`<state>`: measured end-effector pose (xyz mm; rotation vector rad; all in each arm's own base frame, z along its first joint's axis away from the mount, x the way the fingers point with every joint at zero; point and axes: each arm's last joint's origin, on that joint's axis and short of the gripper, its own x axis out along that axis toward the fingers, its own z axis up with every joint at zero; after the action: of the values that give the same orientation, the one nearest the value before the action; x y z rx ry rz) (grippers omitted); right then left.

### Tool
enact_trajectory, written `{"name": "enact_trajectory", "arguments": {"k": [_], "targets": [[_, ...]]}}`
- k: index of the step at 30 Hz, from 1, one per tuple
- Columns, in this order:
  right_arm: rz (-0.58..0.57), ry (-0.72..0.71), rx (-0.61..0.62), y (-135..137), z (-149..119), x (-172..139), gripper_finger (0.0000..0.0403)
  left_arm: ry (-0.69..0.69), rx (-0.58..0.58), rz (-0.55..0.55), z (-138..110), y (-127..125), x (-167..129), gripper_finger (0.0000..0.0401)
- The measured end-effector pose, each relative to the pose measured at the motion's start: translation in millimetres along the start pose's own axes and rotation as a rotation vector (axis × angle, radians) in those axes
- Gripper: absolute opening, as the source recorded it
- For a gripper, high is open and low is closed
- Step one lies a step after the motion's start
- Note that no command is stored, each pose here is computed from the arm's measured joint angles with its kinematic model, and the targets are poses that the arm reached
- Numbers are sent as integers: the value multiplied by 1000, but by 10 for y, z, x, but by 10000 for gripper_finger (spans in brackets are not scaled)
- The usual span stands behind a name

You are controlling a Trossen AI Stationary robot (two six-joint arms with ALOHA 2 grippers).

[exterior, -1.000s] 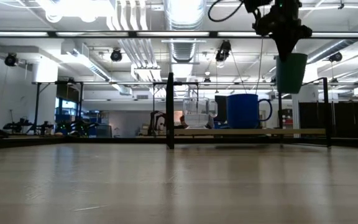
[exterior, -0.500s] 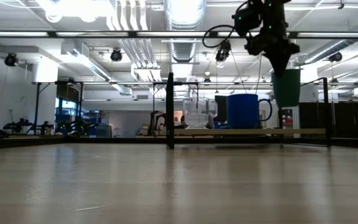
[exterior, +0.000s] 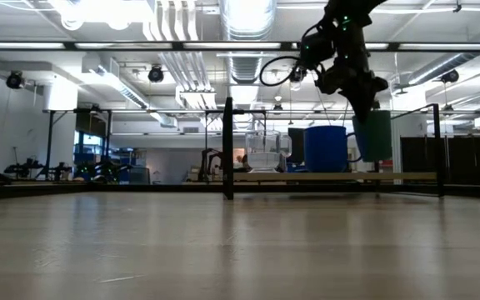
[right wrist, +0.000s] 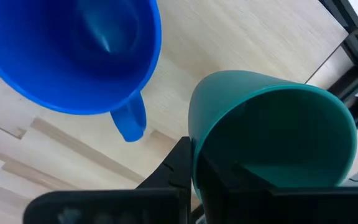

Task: Stack small to large cups/mugs on shelf
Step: Put the green cup on the shelf

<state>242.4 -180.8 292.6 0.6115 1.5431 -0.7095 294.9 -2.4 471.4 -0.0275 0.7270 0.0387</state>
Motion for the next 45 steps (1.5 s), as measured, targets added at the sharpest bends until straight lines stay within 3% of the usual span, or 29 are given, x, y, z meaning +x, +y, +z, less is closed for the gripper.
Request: {"name": "enact_trajectory", "arguments": {"k": [38,45], "targets": [[40,52,89,-65,12,319,9,1,1,0,-1,1,1,47],[53,-7,107,-66,50,236,18,1,1,0,0,1,1,47]]}}
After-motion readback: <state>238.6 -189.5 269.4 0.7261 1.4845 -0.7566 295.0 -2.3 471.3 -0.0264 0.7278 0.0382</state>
